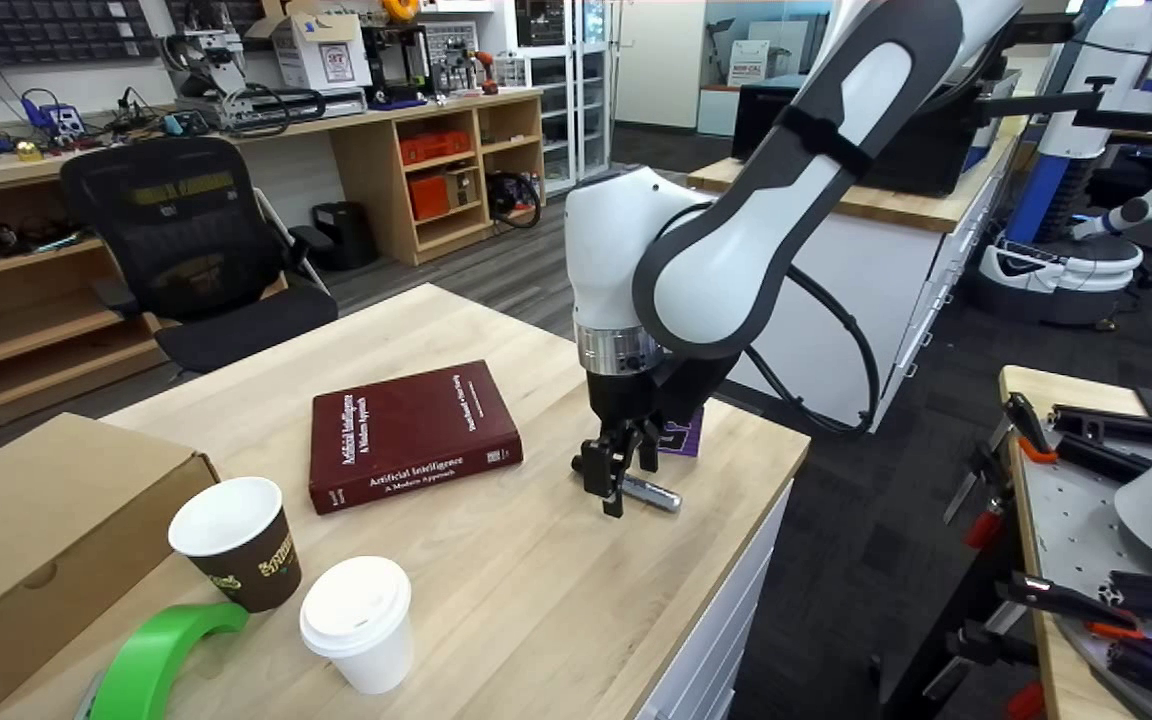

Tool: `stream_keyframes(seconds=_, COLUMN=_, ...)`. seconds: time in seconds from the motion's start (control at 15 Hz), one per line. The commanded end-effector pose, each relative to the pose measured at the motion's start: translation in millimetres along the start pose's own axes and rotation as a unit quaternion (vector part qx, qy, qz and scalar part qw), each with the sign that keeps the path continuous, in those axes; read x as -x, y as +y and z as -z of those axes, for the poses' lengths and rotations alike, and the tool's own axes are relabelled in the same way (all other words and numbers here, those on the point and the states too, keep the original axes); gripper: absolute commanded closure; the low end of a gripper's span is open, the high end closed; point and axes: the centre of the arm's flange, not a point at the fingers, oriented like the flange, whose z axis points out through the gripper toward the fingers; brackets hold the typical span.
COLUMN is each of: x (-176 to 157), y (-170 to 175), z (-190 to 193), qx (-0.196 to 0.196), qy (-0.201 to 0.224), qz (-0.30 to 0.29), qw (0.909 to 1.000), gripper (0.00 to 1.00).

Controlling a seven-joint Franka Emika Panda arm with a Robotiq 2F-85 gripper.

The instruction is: Get the marker from the table and put it in the purple and white box.

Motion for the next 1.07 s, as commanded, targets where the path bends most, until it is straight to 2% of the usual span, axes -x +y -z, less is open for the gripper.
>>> stream_keyframes(seconds=0.0, x=-3, y=5, z=-1, qx=-0.009, qy=0.002, qz=0.004, qw=0.9999, gripper=0.35)
stream_keyframes(seconds=0.6, x=-2, y=3, z=12, qx=-0.011, qy=0.009, qz=0.016, qw=0.9998, gripper=0.95)
stream_keyframes(seconds=0.67, x=0, y=3, z=16, qx=-0.012, qy=0.009, qz=0.018, qw=0.9997, gripper=0.99)
stream_keyframes(seconds=0.73, x=2, y=3, z=20, qx=-0.014, qy=0.011, qz=0.021, qw=0.9996, gripper=0.94)
stream_keyframes(seconds=1.0, x=15, y=-3, z=55, qx=-0.017, qy=0.038, qz=0.042, qw=0.9982, gripper=0.94)
